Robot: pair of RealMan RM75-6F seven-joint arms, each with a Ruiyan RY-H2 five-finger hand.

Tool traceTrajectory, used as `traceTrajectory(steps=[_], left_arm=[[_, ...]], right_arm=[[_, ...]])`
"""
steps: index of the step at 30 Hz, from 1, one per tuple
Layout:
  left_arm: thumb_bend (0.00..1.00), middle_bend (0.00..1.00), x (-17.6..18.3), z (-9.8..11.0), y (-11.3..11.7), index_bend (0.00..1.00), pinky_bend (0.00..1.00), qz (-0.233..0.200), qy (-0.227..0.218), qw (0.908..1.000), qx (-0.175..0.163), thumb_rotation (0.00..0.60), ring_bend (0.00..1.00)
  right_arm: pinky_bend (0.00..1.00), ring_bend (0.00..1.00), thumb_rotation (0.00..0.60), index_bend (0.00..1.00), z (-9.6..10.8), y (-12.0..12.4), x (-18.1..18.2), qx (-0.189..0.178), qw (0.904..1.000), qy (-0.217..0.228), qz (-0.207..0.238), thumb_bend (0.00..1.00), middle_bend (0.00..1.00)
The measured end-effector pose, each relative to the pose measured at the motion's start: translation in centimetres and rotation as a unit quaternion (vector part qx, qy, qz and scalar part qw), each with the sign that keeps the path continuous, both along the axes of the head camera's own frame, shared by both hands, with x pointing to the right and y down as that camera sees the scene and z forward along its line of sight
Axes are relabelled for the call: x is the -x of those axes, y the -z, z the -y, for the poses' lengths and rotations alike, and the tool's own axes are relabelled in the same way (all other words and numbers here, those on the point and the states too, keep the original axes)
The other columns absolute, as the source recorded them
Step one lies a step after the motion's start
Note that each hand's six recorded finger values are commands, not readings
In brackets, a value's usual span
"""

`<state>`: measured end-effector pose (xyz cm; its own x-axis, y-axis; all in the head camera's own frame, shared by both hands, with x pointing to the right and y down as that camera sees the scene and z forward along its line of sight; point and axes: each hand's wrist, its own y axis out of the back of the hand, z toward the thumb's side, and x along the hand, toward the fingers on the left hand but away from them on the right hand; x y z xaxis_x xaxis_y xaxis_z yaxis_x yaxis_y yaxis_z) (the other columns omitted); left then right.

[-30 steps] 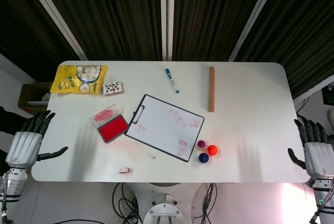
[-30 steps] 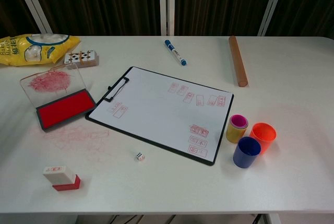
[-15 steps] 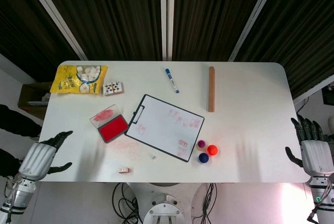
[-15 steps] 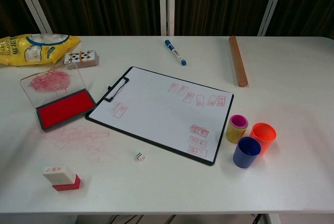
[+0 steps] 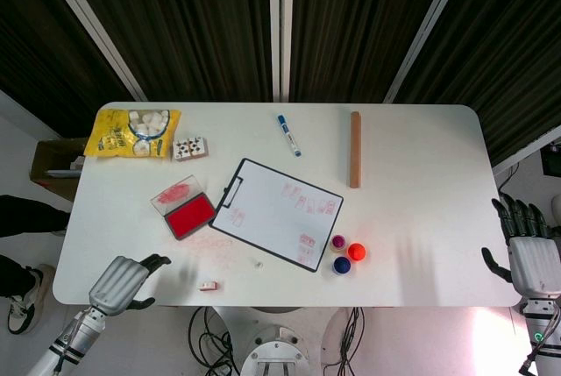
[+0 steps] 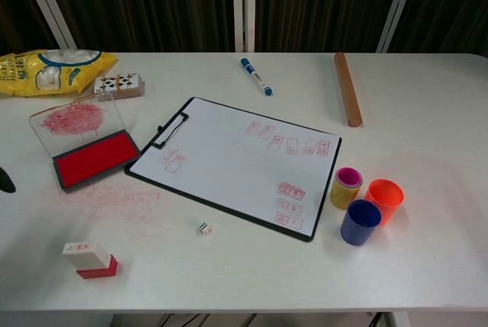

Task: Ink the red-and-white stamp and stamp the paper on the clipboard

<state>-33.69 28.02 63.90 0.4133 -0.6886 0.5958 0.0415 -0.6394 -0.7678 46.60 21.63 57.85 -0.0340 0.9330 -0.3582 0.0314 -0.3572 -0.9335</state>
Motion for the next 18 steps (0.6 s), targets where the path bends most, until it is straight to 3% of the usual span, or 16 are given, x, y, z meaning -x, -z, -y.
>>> traceTrajectory(steps=[9,18], left_arm=[[0.00,0.30,-1.6,-0.6,-0.5,0.23,0.88,-0.022,-0.002,0.9998,-0.001,0.600,0.79],[0.00,0.30,-5.9,-0.1,-1.6,0.22,0.88,-0.059,-0.024,0.9979,-0.015,0.600,0.79]], right_arm=[[0.00,0.00,0.600,0.00,-0.4,0.1,-0.2,-0.001,1.0000,-0.004,0.005,0.23,0.00],[0.00,0.00,0.600,0.00,-0.6,0.4,0.2,-0.001,0.9999,0.005,0.009,0.24,0.00]])
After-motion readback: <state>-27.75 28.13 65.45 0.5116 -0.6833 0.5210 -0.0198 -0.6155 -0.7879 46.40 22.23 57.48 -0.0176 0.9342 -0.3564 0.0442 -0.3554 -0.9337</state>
